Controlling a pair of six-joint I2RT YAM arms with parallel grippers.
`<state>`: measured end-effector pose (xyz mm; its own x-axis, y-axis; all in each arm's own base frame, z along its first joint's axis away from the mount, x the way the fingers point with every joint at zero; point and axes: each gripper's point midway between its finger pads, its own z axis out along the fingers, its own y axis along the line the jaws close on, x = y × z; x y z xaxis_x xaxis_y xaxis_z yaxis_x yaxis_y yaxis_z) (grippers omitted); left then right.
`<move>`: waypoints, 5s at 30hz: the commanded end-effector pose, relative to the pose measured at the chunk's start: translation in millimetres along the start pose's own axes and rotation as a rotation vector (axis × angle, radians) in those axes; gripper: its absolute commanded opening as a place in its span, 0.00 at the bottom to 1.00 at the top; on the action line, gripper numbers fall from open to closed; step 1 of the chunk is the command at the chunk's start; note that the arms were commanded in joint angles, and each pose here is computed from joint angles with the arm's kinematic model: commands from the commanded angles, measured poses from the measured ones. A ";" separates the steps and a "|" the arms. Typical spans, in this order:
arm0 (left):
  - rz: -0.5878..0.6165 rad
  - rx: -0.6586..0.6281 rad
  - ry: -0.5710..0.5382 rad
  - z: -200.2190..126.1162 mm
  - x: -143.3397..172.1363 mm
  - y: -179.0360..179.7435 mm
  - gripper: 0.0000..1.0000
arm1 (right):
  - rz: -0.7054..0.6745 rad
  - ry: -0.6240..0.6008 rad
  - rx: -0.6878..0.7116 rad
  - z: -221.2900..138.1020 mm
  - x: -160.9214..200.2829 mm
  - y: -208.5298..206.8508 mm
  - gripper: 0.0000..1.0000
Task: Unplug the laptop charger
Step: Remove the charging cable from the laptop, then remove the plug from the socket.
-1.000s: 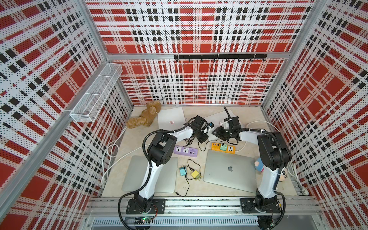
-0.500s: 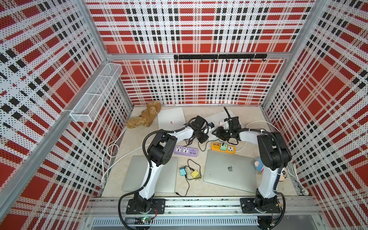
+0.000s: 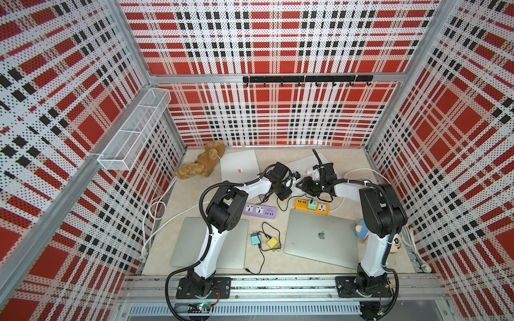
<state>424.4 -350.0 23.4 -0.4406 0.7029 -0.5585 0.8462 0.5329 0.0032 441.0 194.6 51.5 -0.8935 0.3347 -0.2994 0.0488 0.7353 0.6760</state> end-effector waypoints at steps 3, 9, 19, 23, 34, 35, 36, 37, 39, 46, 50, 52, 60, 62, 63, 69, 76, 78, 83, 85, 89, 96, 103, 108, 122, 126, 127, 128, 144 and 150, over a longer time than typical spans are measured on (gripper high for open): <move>-0.091 -0.005 0.033 -7.5 12.0 4.3 0.10 | 0.035 0.030 0.085 1.5 13.7 -29.2 0.49; -0.012 -0.046 0.045 -11.2 13.0 5.7 0.10 | 0.030 0.036 0.085 1.0 14.8 -29.1 0.49; -0.106 -0.005 0.032 -13.0 14.2 8.0 0.10 | 0.025 0.030 0.093 -0.5 13.9 -29.4 0.49; -0.076 -0.035 0.046 -15.7 17.9 9.6 0.10 | 0.025 0.032 0.098 -1.0 14.5 -30.3 0.49; -0.040 -0.094 0.065 -23.4 22.3 17.3 0.11 | 0.024 0.034 0.106 -1.0 15.1 -31.9 0.49; -0.055 -0.078 0.063 -21.3 23.0 15.9 0.11 | 0.023 0.034 0.111 -1.5 15.3 -32.7 0.49; -0.069 -0.067 0.058 -20.5 22.8 15.7 0.11 | 0.023 0.034 0.111 -1.6 15.4 -32.9 0.49; -0.081 -0.055 0.055 -19.8 22.8 14.6 0.10 | 0.024 0.033 0.115 -1.3 15.8 -34.0 0.49; -0.098 -0.047 0.049 -19.2 22.5 13.6 0.10 | 0.027 0.036 0.120 -0.4 16.5 -35.9 0.49; -0.133 -0.059 0.041 -22.3 20.9 18.1 0.10 | 0.031 0.035 0.124 -0.4 15.7 -38.1 0.49; -0.124 -0.079 0.048 -25.8 23.1 21.2 0.10 | 0.035 0.035 0.131 -0.8 16.1 -41.1 0.49; -0.111 -0.090 0.054 -27.5 25.0 21.8 0.10 | 0.037 0.036 0.133 -0.6 16.5 -42.6 0.49; -0.105 -0.079 0.018 -35.3 14.5 17.5 0.16 | 0.026 0.039 0.095 -4.6 13.4 -30.5 0.49; -0.105 -0.080 -0.006 -39.4 7.8 16.6 0.20 | 0.015 0.029 0.081 -9.5 9.6 -23.3 0.50; -0.108 -0.080 -0.020 -41.8 4.2 16.3 0.23 | 0.008 0.021 0.073 -13.0 7.3 -18.7 0.50; -0.115 -0.096 -0.109 -61.7 -19.1 16.6 0.32 | -0.030 -0.024 0.065 -38.8 -6.4 4.5 0.50; -0.142 -0.078 -0.191 -86.9 -33.3 7.9 0.32 | -0.071 -0.120 0.136 -79.7 -19.7 16.0 0.51; -0.168 -0.065 -0.222 -93.8 -34.0 4.0 0.32 | -0.082 -0.158 0.164 -95.3 -22.1 17.7 0.51; -0.215 -0.031 -0.295 -112.5 -37.7 -8.5 0.31 | -0.089 -0.228 0.210 -130.9 -19.2 20.6 0.52; -0.233 -0.019 -0.326 -119.1 -37.0 -14.6 0.31 | -0.091 -0.254 0.229 -145.4 -15.8 20.8 0.52; -0.256 -0.003 -0.376 -132.3 -33.9 -26.5 0.30 | -0.089 -0.292 0.259 -170.0 -4.2 17.4 0.52; -0.287 0.024 -0.415 -141.0 -23.7 -47.6 0.28 | -0.070 -0.304 0.278 -187.9 25.0 6.5 0.53; -0.340 0.071 -0.446 -137.0 -14.1 -71.6 0.25 | -0.070 -0.283 0.303 -184.8 50.5 -1.3 0.53; -0.410 0.129 -0.458 -127.2 -11.2 -82.6 0.18 | -0.080 -0.270 0.329 -177.9 64.2 -5.4 0.53; -0.510 0.237 -0.412 -92.5 -15.4 -90.1 0.04 | -0.100 -0.291 0.398 -171.5 85.8 -19.0 0.54; -0.553 0.237 -0.373 -79.4 -20.2 -85.9 0.02 | -0.109 -0.279 0.401 -163.2 92.3 -21.9 0.54; -0.557 0.240 -0.364 -76.6 -21.6 -85.8 0.01 | -0.109 -0.273 0.404 -161.2 93.5 -23.1 0.54; -0.565 0.245 -0.352 -72.8 -22.3 -85.6 0.01 | -0.109 -0.271 0.406 -159.7 93.6 -23.3 0.54; -0.645 0.292 -0.241 -29.5 -30.8 -83.9 0.00 | -0.138 -0.243 0.427 -137.9 94.4 -19.5 0.54; -0.659 0.290 -0.201 -17.5 -23.6 -84.0 0.00 | -0.146 -0.234 0.431 -132.4 92.0 -17.7 0.54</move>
<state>359.5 -399.3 55.6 -0.8321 0.1546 -0.5326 0.4917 0.6499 -0.5796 288.0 128.7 89.3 -0.8060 0.2883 -0.5170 0.1620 0.9474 0.2759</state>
